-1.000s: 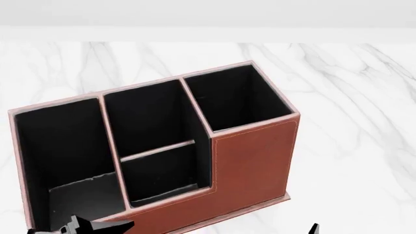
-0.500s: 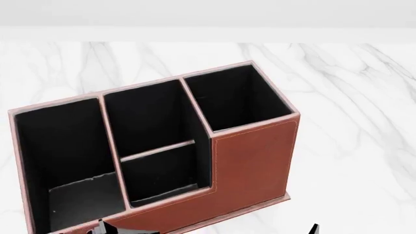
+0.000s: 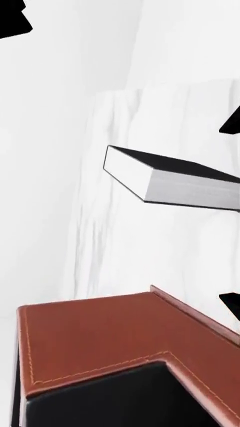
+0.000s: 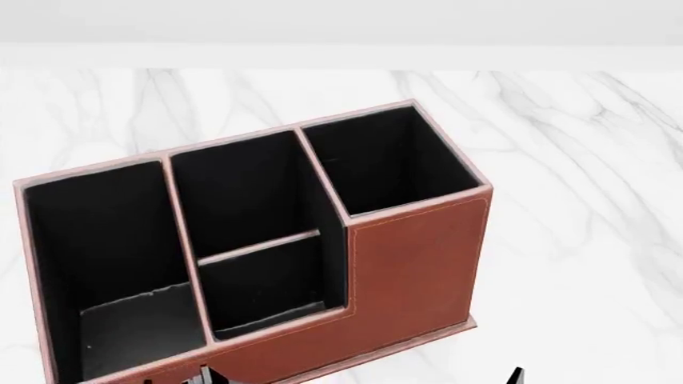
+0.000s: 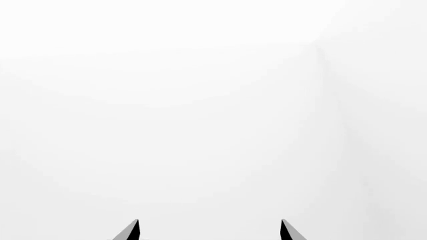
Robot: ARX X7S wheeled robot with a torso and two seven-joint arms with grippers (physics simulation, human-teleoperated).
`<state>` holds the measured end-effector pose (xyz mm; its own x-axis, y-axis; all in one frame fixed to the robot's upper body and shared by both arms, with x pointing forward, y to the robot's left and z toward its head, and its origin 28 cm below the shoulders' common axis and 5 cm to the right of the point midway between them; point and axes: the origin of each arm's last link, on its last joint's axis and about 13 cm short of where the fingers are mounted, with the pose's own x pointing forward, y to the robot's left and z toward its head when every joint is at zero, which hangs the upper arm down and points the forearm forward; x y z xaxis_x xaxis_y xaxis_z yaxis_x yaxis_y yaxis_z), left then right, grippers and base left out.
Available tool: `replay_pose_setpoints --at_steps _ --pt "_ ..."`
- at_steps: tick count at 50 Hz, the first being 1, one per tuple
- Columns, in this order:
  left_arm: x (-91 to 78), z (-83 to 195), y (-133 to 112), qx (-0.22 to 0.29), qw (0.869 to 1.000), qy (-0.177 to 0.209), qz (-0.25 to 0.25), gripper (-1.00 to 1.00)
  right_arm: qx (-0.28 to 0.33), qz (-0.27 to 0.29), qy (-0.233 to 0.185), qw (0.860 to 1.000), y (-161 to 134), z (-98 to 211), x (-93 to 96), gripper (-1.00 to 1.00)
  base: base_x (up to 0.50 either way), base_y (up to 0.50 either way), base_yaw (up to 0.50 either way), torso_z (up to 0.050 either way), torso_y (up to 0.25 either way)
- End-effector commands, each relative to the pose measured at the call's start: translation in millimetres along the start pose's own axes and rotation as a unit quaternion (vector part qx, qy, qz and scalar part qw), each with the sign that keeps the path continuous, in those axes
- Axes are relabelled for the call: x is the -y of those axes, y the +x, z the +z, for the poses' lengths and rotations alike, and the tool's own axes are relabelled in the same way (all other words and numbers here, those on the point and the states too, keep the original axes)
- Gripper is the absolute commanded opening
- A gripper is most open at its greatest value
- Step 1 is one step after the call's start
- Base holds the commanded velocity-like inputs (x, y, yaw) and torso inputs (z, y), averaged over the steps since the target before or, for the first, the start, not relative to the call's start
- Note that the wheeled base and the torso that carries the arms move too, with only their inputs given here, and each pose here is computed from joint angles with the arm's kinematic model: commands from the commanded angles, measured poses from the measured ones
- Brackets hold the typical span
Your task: Pick up the book and place it in the back compartment of the caddy.
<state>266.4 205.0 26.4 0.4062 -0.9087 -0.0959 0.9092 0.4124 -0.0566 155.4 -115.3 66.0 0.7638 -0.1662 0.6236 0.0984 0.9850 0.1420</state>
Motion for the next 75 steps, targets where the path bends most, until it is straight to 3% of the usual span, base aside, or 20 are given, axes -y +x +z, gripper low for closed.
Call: replay_pose_setpoints --at_steps 1,75 --pt "-0.9 -4 11 -0.004 1.0 -0.012 -0.013 1.0 -0.001 0.0 0.0 1.0 0 0 0.0 1.0 0.0 0.0 0.0 0.0 0.0" --pt "2.4 -6 64 -0.035 0.998 0.003 -0.044 1.0 -0.006 0.006 0.002 1.0 0 -4 -0.9 1.0 0.0 0.0 0.0 0.0 0.0"
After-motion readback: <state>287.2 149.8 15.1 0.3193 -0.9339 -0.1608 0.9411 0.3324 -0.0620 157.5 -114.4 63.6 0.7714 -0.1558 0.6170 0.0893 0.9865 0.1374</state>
